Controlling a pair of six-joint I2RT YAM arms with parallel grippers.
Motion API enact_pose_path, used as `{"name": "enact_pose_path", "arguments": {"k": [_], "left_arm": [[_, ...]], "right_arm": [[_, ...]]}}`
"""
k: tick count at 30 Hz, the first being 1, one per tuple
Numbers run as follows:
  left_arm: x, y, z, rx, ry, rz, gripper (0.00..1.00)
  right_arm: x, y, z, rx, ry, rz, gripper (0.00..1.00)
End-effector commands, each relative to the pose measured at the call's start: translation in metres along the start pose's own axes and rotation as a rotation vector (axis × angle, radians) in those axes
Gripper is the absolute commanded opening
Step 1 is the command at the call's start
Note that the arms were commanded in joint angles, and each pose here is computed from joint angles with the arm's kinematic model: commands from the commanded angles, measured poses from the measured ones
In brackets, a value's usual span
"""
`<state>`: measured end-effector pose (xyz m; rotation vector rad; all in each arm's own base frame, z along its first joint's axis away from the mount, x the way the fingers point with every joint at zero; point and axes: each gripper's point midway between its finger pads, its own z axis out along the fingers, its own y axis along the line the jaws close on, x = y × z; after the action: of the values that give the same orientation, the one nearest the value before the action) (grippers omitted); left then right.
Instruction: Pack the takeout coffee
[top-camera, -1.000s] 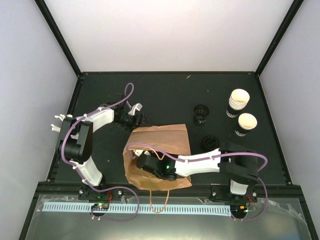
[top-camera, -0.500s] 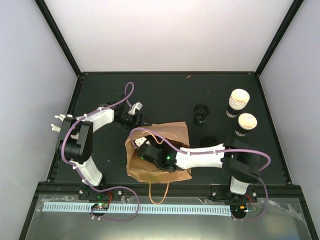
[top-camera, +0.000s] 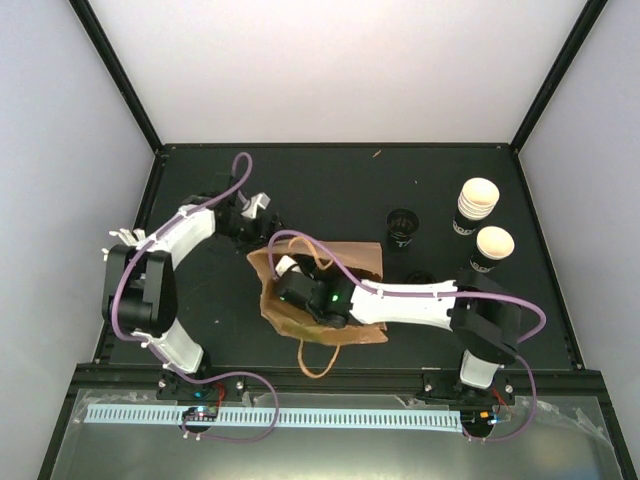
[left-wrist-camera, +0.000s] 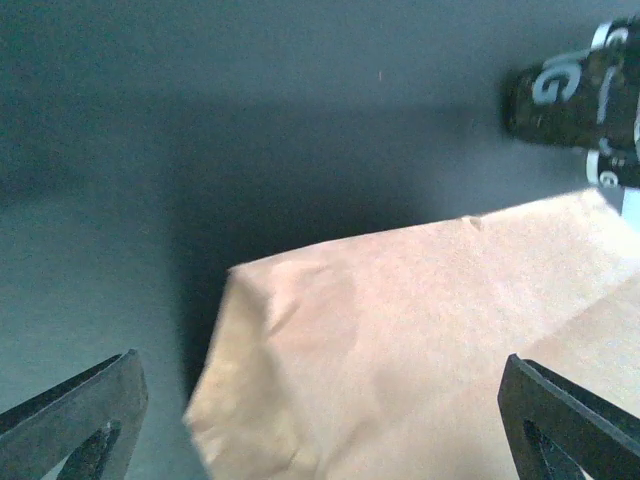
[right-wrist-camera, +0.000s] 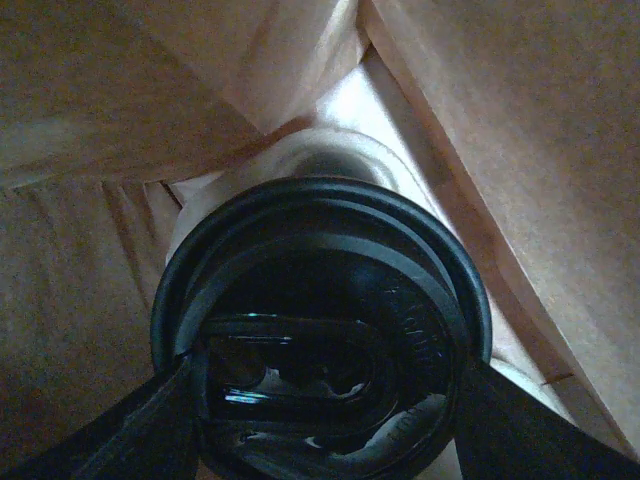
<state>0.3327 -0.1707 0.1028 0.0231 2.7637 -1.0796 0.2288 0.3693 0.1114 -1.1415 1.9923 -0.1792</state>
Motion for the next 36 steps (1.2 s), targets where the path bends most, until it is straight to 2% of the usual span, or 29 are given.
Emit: {"name": "enact_pose_path", "arguments": {"k": [1,5,9,21,28,36], "left_arm": [[-0.030,-0.002,-0.052,-0.093,-0.137,0.010,0.99],[-0.044,-0.003,-0.080,-0.145,-0.234,0.016,0.99],[-0.044,-0.004,-0.090,-0.159,-0.265,0.019,0.99],[-0.024,-0.004,-0.091,-0.149,-0.241,0.026,0.99],[-0.019,-0.007,-0.095,-0.151,-0.239,0.041,0.99],[-0.013,-0.006,-0.092,-0.142,-0.227,0.042,0.99]], "right_arm": [[0.023,-0.021,-0.004,-0.030,0.139,0.020,0.55],[0.016,-0.034,-0.003,-0.095,0.183,0.076,0.55],[0.009,-0.045,-0.001,-0.162,0.233,0.144,0.54],[0.005,-0.083,0.030,-0.297,0.434,0.399,0.54],[0.028,-0.080,0.049,-0.275,0.561,0.409,0.55],[0.055,-0.086,0.065,-0.290,0.617,0.495,0.56]]}}
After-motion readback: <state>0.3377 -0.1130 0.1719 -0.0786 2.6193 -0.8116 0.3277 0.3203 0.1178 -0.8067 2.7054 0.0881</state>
